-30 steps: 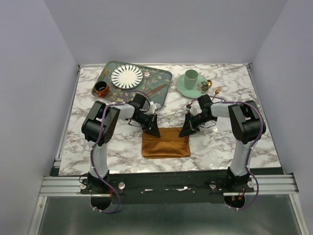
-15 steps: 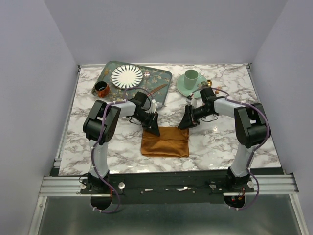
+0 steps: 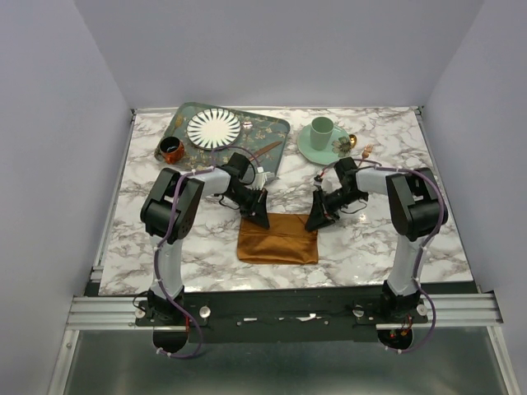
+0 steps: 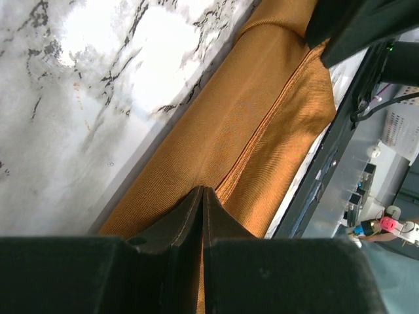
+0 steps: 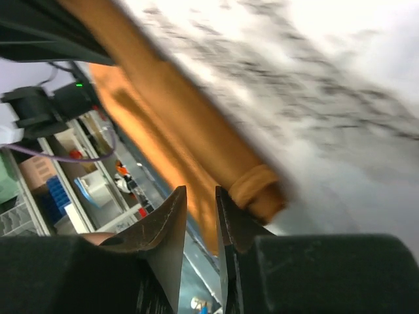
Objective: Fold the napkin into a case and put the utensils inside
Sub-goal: Smooth out the 2/3-rectangle-folded napkin at the center of the board, then pick up the 2/3-rectangle-folded napkin from the center of the board.
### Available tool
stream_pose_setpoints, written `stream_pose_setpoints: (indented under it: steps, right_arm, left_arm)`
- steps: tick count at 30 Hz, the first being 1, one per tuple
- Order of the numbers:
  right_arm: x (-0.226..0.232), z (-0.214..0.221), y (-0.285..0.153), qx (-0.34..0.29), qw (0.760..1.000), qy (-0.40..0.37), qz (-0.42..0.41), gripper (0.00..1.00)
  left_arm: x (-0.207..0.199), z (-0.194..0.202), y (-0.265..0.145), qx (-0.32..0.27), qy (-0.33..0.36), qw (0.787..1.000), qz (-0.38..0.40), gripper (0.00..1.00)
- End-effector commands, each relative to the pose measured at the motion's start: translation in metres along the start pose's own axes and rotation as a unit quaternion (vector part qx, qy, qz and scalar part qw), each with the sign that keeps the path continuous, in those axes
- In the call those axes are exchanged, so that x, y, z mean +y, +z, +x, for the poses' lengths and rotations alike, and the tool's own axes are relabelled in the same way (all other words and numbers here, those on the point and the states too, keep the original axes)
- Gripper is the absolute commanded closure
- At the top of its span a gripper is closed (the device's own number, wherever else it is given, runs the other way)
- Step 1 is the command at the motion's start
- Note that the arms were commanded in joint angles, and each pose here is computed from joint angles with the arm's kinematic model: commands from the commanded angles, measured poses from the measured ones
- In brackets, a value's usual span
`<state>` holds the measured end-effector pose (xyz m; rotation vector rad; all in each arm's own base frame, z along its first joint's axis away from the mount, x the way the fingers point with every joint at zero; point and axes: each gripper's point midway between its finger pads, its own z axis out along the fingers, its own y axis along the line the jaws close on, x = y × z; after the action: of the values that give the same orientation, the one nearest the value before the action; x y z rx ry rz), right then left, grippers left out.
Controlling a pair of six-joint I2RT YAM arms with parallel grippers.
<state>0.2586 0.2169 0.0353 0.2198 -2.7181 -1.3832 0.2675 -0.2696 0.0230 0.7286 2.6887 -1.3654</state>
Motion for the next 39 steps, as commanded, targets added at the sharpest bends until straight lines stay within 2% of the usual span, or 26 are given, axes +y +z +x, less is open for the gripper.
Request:
stream_pose_setpoints:
  steps: [1,3,5,6,7,9,10,12,13,15,17,18,19,21,28,33,39]
  right_arm:
    - [-0.041,0.014,0.003,0.033,0.997,0.02,0.073,0.69]
    - [-0.048,0.013,0.005,0.038,0.996,0.025,0.083,0.7]
    - [-0.05,0.014,0.005,0.041,0.995,0.026,0.087,0.71]
    - [-0.052,0.014,0.005,0.042,0.995,0.025,0.092,0.71]
    - [-0.054,0.015,0.005,0.043,0.994,0.026,0.095,0.71]
    - [-0.056,0.015,0.006,0.044,0.994,0.027,0.098,0.72]
    - [-0.056,0.015,0.006,0.044,0.994,0.028,0.097,0.72]
    - [-0.057,0.015,0.006,0.044,0.994,0.029,0.1,0.73]
    - [-0.057,0.014,0.006,0.042,0.994,0.028,0.1,0.73]
    - [-0.057,0.013,0.006,0.042,0.994,0.026,0.101,0.73]
    - [-0.056,0.013,0.006,0.041,0.994,0.027,0.099,0.73]
    - [-0.057,0.014,0.007,0.043,0.994,0.027,0.099,0.73]
    - [-0.058,0.014,0.007,0.042,0.994,0.028,0.1,0.73]
    - [-0.057,0.014,0.007,0.042,0.994,0.026,0.099,0.74]
    - [-0.057,0.014,0.006,0.042,0.994,0.023,0.1,0.74]
    - [-0.057,0.013,0.006,0.041,0.994,0.019,0.102,0.74]
    - [-0.059,0.013,0.006,0.042,0.994,0.017,0.103,0.74]
  left_arm:
    - [0.043,0.011,0.002,0.027,0.02,0.996,-0.082,0.82]
    - [0.042,0.008,-0.001,0.026,0.039,0.995,-0.083,0.78]
    - [0.033,0.001,-0.009,0.014,0.064,0.995,-0.077,0.69]
    - [0.027,0.0,-0.012,0.007,0.089,0.994,-0.068,0.65]
    - [0.009,-0.015,-0.025,-0.024,0.132,0.989,-0.066,0.57]
    - [0.0,-0.015,-0.035,-0.047,0.179,0.98,-0.078,0.52]
    - [-0.016,-0.028,-0.052,-0.081,0.247,0.961,-0.098,0.49]
    - [-0.02,-0.017,-0.055,-0.077,0.301,0.942,-0.13,0.48]
    - [-0.024,-0.022,-0.068,-0.088,0.352,0.917,-0.167,0.48]
    - [-0.025,0.001,-0.057,-0.06,0.402,0.894,-0.187,0.48]
    - [-0.031,0.002,-0.061,-0.063,0.475,0.846,-0.234,0.49]
    - [-0.032,0.024,-0.045,-0.041,0.499,0.835,-0.229,0.49]
    - [-0.04,0.02,-0.046,-0.06,0.525,0.815,-0.24,0.49]
    - [-0.041,0.037,-0.032,-0.039,0.559,0.79,-0.248,0.49]
    - [-0.058,0.068,0.005,-0.015,0.64,0.73,-0.24,0.5]
    - [-0.061,0.089,0.018,0.007,0.667,0.71,-0.225,0.5]
    - [-0.058,0.099,0.027,0.033,0.674,0.705,-0.219,0.51]
